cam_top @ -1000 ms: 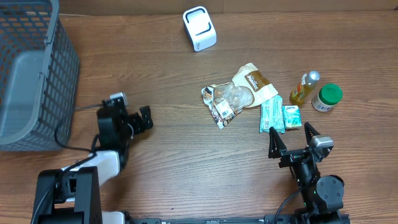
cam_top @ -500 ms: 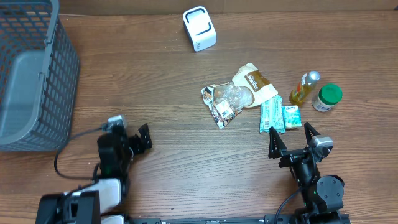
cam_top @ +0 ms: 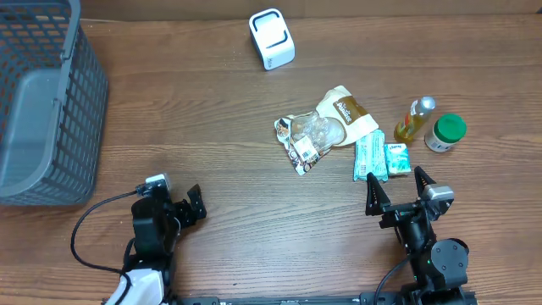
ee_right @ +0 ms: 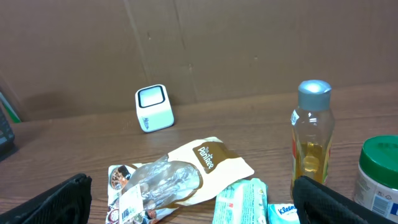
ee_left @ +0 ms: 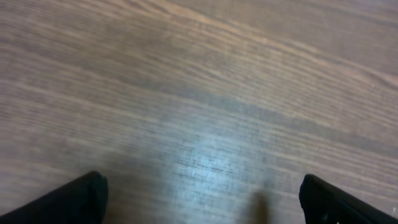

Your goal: Scan the item barcode

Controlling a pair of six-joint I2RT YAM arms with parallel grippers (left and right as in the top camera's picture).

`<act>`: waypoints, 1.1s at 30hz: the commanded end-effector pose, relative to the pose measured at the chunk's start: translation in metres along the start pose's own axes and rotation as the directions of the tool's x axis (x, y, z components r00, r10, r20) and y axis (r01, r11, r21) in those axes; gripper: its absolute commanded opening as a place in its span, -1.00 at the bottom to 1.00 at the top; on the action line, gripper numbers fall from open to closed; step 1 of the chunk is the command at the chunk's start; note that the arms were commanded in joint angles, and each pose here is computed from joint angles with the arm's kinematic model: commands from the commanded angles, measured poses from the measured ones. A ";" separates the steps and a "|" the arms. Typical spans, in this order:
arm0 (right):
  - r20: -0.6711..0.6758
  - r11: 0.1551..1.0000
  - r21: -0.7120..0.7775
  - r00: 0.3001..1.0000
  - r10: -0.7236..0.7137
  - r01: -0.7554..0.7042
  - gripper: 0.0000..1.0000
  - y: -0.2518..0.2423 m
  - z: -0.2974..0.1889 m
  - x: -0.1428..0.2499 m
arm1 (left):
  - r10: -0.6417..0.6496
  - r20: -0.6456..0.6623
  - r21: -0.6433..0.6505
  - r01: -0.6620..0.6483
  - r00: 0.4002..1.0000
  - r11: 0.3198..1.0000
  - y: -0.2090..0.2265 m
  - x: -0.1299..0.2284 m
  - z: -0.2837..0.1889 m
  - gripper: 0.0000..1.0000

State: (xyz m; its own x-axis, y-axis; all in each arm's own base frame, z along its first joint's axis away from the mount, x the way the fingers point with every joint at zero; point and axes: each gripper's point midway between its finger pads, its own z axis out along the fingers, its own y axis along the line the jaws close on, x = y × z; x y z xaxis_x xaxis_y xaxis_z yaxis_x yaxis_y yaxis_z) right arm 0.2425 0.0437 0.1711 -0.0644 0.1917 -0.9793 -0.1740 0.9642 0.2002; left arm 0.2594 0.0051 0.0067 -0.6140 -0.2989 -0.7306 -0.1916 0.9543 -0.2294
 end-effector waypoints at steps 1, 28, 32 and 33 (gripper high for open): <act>0.002 1.000 0.001 1.000 0.003 -0.003 1.00 -0.001 0.000 0.002 | 0.010 -0.030 -0.037 -0.011 1.000 0.999 0.010 0.016 -0.009 0.99; 0.002 1.000 0.001 1.000 0.003 -0.003 1.00 -0.001 0.000 0.002 | 0.073 0.485 0.047 -0.110 0.871 0.993 -0.017 -0.087 -0.087 0.99; 0.002 1.000 0.001 1.000 0.003 -0.003 1.00 -0.001 0.000 0.002 | 0.069 0.485 0.049 -0.105 0.872 0.993 -0.017 -0.086 -0.087 0.99; 0.002 1.000 0.001 1.000 0.003 -0.003 1.00 -0.001 0.000 0.002 | 0.069 0.485 0.049 -0.105 0.872 0.993 -0.017 -0.086 -0.087 0.99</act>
State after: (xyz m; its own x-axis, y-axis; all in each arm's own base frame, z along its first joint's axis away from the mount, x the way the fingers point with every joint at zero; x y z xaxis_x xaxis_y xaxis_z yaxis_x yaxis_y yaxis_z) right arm 0.2426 0.0436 0.1708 -0.0653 0.1912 -0.9794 -0.1731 0.9644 0.1998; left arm 0.2493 0.0149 0.1290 -0.1835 -0.1920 -0.9641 -0.0906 0.9799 -0.1779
